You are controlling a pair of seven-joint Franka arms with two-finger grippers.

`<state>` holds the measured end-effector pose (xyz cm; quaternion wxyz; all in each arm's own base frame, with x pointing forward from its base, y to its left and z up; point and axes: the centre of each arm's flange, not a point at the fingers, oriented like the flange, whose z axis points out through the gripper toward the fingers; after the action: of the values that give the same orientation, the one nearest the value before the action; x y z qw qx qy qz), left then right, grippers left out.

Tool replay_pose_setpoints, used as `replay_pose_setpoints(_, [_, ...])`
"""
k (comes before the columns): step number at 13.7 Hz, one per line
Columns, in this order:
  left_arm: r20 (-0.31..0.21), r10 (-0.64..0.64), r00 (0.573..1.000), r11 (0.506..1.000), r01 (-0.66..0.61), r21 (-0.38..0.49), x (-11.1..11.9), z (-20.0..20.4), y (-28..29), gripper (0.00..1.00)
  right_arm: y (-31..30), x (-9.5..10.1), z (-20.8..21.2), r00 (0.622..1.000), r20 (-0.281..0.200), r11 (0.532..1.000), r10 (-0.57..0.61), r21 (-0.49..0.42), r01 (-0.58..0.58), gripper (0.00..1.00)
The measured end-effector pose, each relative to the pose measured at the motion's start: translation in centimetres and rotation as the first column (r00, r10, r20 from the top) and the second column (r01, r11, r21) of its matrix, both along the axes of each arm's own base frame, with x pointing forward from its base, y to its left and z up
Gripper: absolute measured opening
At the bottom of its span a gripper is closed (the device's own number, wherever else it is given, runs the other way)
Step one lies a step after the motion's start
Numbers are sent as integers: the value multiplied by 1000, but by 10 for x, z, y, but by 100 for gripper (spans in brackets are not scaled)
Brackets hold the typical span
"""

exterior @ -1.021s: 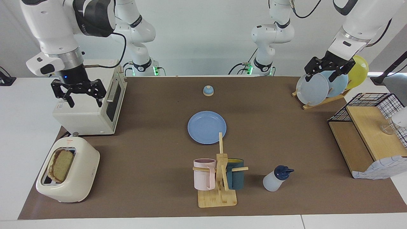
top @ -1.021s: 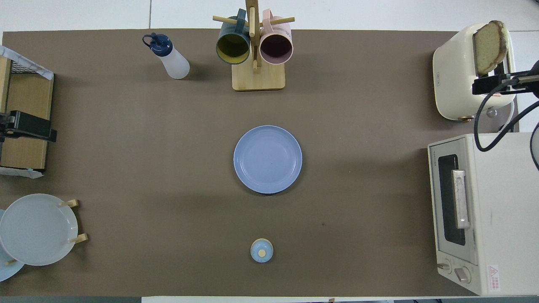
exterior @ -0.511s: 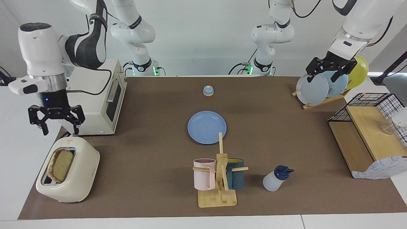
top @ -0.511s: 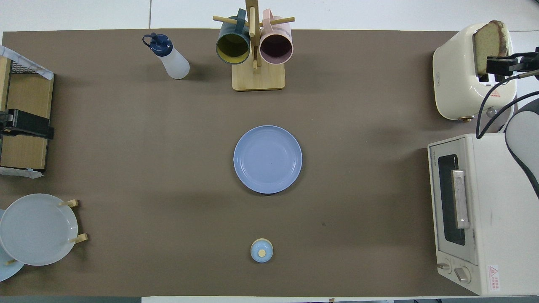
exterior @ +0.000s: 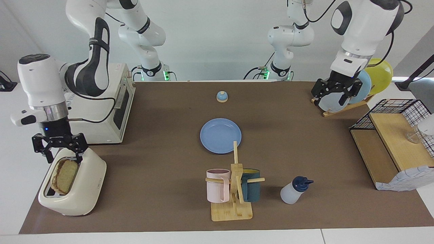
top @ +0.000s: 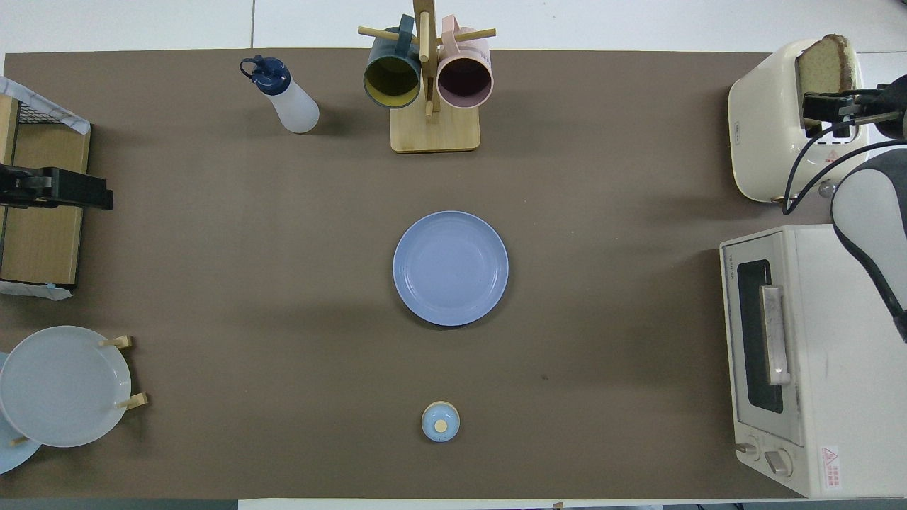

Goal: Put bread on plate and add seasoning

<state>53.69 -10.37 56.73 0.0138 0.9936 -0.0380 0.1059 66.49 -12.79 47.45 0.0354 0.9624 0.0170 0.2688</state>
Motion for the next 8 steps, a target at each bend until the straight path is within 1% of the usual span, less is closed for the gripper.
replay_pose_setpoints(3, [95,-44,994,999,46,-24,-16,-44,-33,100,0,4,1,1000,4,1000,25,-15,-25,52])
replay_pose_setpoints(4, [127,-53,990,998,58,-32,-19,-56,-41,100,0,4,1,999,3,999,31,-19,-31,42])
replay_pose_setpoints(5, [169,-62,984,997,70,-40,-22,-69,-47,100,0,4,0,999,-4,999,36,-19,-36,30])
replay_pose_setpoints(6, [207,-78,975,995,88,-39,-26,-84,-53,100,0,4,0,999,-16,999,40,-17,-40,21])
replay_pose_setpoints(7, [234,-97,967,994,107,-31,-31,-101,-59,100,1,4,3,998,-30,999,50,-18,-51,13])
replay_pose_setpoints(8, [251,-112,962,993,120,-20,-34,-119,-67,100,1,5,9,996,-53,997,68,-19,-69,11])
